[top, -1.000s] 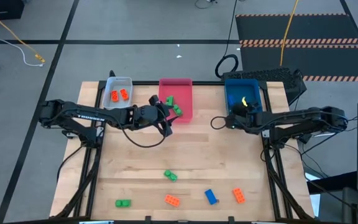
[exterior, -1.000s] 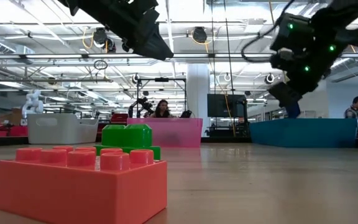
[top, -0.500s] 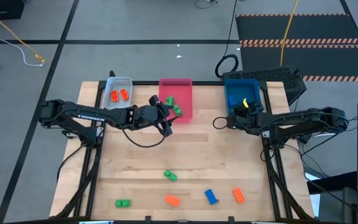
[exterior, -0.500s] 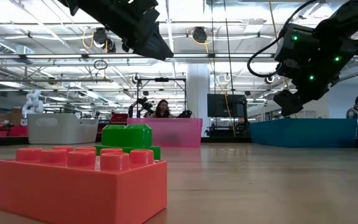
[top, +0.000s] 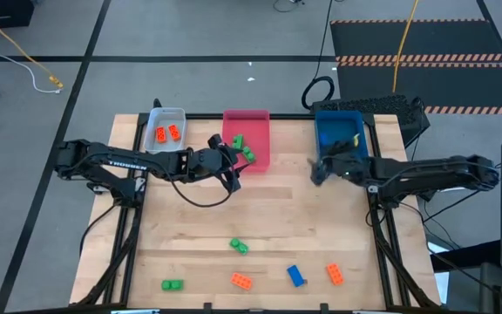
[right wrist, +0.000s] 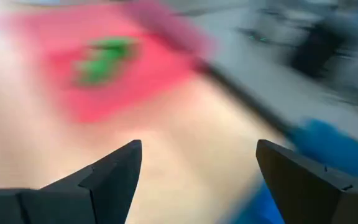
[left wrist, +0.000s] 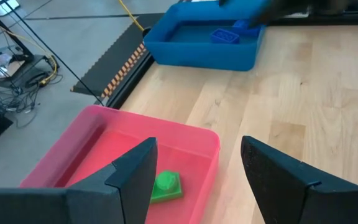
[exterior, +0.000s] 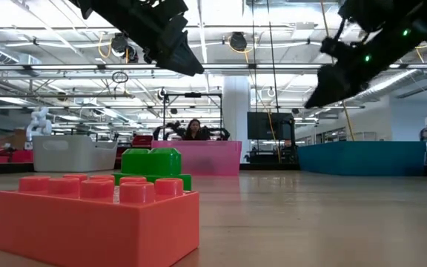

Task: Sort & place blocks by color
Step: Put the green game piece into the pink bin

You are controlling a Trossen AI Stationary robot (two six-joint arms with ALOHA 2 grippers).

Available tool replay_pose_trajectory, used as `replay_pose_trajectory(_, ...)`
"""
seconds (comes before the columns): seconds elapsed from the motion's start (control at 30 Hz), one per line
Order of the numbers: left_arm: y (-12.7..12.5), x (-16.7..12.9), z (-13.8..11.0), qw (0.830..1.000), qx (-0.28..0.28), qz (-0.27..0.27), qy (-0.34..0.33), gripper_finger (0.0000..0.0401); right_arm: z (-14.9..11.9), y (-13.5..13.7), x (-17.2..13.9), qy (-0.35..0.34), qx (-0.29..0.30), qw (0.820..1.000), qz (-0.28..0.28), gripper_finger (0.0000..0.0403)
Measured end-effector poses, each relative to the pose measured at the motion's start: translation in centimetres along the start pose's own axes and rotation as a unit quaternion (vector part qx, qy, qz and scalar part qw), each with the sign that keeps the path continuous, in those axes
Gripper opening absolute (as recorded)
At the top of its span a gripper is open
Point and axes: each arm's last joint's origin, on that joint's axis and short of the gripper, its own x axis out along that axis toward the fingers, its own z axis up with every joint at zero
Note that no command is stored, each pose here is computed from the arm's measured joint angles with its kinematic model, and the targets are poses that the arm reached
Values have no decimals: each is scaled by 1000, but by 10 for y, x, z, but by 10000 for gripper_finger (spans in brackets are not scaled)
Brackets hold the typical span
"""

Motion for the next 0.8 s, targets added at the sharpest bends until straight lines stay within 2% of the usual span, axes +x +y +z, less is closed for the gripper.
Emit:
replay_pose_trajectory(0.07,0,0,0,1000,0,0,0,232,4,7,-4,-6,-15,993,119,313)
replay_pose_trajectory(0.13,0,0,0,1000,0,0,0,232,5,13,-8,-4,-12,976,217,313)
replay_pose_trajectory(0.27,0,0,0,1000,-2,-2,0,232,2,22,-14,23,6,950,311,313)
replay_pose_trajectory(0.37,-2,0,1,999,-4,-33,-5,232,-2,29,-19,42,-1,940,338,313)
replay_pose_trajectory(0.47,-11,-3,5,995,-11,-100,-27,232,-3,35,-24,37,-7,937,348,313)
replay_pose_trajectory(0.67,-49,-19,2,978,21,-204,-27,232,-4,42,-32,28,-11,931,363,313)
replay_pose_trajectory(0.8,-78,-39,-11,967,31,-252,26,232,-10,51,-41,37,-45,919,390,313)
